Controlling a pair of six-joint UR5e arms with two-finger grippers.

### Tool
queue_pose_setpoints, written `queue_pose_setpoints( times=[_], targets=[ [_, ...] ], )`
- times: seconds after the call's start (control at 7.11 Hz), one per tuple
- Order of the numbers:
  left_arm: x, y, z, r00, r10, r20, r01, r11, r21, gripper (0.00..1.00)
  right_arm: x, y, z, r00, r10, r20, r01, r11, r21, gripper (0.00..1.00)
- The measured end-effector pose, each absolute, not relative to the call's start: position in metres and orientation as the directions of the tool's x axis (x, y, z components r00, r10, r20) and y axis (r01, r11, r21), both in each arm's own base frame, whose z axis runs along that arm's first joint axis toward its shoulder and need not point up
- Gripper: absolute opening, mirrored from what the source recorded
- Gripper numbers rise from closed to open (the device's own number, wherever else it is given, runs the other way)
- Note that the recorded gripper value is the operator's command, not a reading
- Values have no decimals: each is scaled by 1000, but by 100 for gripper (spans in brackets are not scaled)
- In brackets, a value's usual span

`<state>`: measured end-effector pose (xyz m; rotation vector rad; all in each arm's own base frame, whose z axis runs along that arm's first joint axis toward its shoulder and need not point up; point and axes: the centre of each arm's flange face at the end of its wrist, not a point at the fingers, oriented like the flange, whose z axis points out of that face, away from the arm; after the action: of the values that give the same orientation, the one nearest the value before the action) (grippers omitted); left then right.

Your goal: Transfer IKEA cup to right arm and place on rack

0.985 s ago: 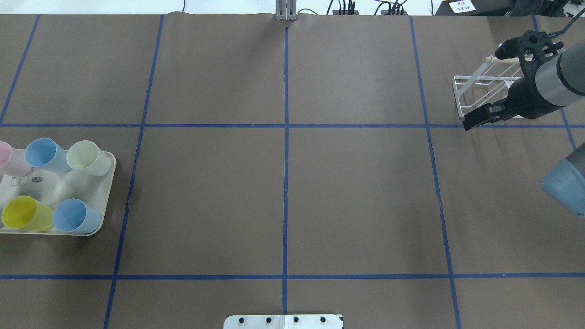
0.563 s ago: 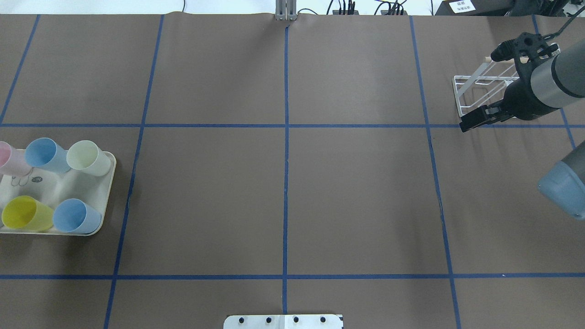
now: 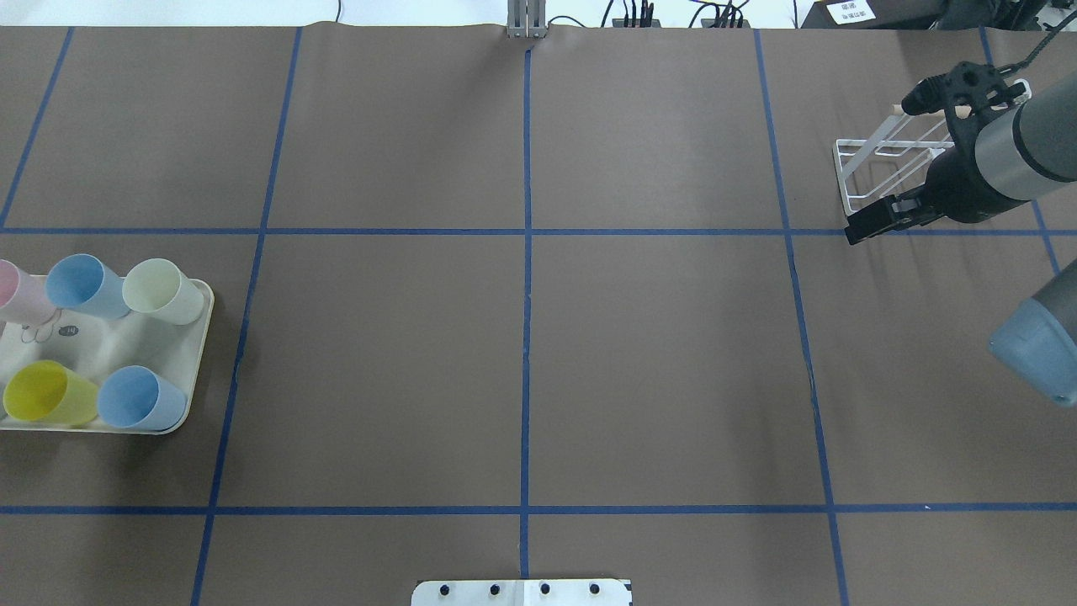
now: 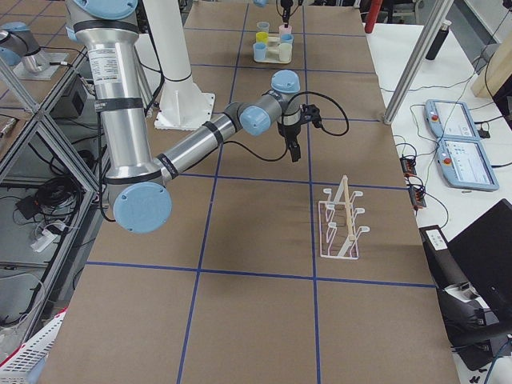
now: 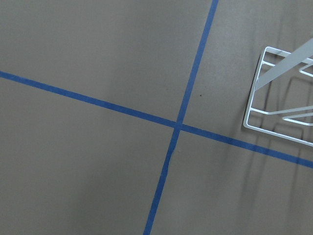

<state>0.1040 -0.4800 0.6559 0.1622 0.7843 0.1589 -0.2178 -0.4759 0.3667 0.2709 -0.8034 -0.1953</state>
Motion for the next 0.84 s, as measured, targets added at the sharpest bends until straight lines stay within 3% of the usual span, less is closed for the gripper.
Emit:
queue_pose_setpoints(
  times=[0.56,0.84],
  targets=[
    [66,-491,633,674,166,-720,-28,979,200,0,-220,-482,356,699,-284,656,47,934,354,100],
    [30,-508,571,683,134,-718,17,980,199,0,-224,-490,342,696,-318,644,26,907,420,100]
  ],
)
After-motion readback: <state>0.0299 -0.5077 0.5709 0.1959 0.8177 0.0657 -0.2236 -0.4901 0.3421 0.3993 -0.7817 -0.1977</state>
